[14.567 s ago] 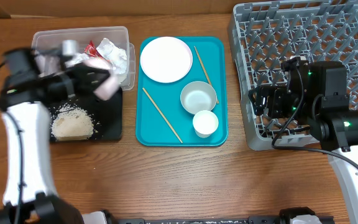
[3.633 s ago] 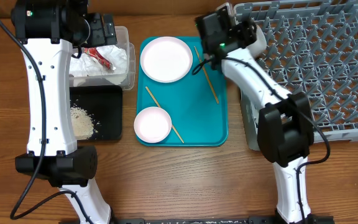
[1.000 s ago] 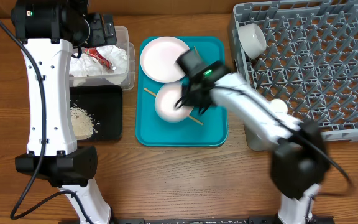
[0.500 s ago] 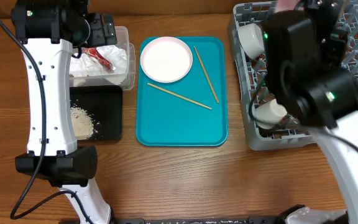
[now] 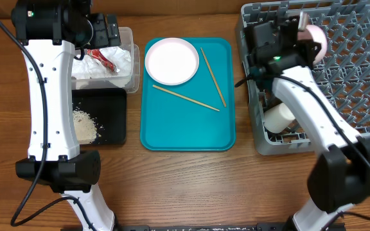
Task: Sort waste into correct bins and load items into the dishwasher
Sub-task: 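Carry the pink bowl into the dish rack and set it down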
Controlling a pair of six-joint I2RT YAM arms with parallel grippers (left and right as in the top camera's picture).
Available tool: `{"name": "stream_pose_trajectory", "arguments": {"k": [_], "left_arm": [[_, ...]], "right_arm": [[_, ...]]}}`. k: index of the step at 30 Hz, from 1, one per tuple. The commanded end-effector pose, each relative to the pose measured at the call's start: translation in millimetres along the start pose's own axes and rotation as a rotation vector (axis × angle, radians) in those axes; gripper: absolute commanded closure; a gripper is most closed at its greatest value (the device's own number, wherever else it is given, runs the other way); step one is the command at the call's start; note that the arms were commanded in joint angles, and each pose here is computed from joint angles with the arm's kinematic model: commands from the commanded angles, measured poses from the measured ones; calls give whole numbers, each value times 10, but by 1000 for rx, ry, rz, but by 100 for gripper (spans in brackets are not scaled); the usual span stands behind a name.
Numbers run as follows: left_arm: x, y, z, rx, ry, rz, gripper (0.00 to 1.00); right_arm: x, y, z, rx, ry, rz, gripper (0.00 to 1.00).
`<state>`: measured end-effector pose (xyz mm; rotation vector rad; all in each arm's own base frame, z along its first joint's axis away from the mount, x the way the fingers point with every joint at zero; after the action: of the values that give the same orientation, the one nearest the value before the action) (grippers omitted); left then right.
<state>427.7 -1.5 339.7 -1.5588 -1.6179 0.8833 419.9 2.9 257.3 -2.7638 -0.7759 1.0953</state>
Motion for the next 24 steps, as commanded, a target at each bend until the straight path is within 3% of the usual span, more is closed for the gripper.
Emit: {"name": "stream_pose_trajectory", "arguments": {"k": [1, 11, 24], "left_arm": [[10, -61, -30, -22, -17, -11, 0], [10, -61, -30, -22, -17, -11, 0], [10, -61, -29, -22, -17, -11, 0]], "right_arm": [[128, 32, 90, -23, 19, 51, 96], [497, -20, 335, 19, 5, -71, 96], [531, -101, 482, 67, 29, -110, 96]]}}
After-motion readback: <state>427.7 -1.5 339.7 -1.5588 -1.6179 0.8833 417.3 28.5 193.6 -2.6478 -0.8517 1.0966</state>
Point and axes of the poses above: each gripper's point midway between its finger pads, its own y axis out along the fingers, its own x axis along the line the jaws close on, z = x × y, the point moved 4 cm from there along -y, back along the fingers, and after that the axes turned 10 degrees about y, right-handed, at the moved point
